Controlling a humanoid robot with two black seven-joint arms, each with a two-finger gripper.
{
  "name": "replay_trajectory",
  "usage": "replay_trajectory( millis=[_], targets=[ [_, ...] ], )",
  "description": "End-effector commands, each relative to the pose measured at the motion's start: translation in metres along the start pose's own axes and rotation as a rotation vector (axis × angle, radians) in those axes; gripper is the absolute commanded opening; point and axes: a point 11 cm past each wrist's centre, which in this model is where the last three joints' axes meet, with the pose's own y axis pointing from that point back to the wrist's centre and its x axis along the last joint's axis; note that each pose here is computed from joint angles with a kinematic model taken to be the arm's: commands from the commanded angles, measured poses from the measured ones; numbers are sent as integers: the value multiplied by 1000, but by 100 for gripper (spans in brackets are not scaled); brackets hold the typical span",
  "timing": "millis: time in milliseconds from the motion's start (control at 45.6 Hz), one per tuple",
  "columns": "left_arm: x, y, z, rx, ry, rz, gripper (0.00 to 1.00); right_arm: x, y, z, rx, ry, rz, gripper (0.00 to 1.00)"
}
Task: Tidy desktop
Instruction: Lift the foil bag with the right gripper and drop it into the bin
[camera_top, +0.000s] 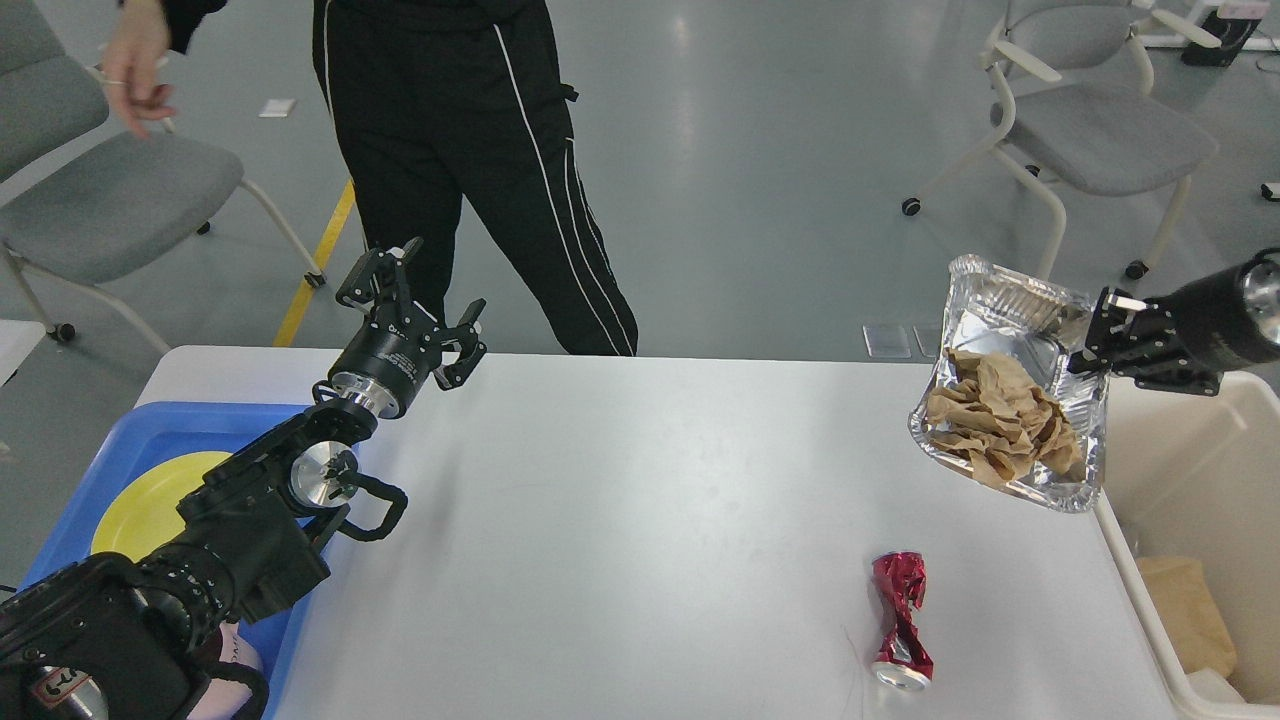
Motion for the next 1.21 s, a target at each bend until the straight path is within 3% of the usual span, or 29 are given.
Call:
replay_trajectory(
  millis=[0, 219, 460, 635, 789, 986, 1008, 1030, 1052, 1183],
  targets=[
    [0, 0, 0, 0, 1, 0, 96, 17, 27, -31, 50, 38, 45, 0],
    [0, 0, 0, 0, 1, 0, 96, 27, 29, -15, 11, 31, 95, 0],
    [0, 0, 0, 0, 1, -1, 96, 40, -1, 110, -196, -78, 357, 0],
    [0, 0, 0, 0, 1, -1, 96, 11, -24, 202, -341, -150, 534, 0],
    [-1, 0, 0, 0, 2, -3, 96, 2, -23, 236, -416, -130, 663, 0],
    [0, 0, 0, 0, 1, -1, 96, -36, -41, 273, -499, -99, 653, 0],
    [0, 0, 0, 0, 1, -1, 96, -39, -42, 275, -506, -94, 654, 6],
    [0, 0, 0, 0, 1, -1, 96, -40, -42, 278, -516, -81, 663, 28],
    [0, 0, 0, 0, 1, -1, 96, -40, -43, 278, -518, -72, 670, 37],
    [0, 0, 0, 0, 1, -1, 96, -43, -48, 280, -526, -46, 680, 71]
  ],
)
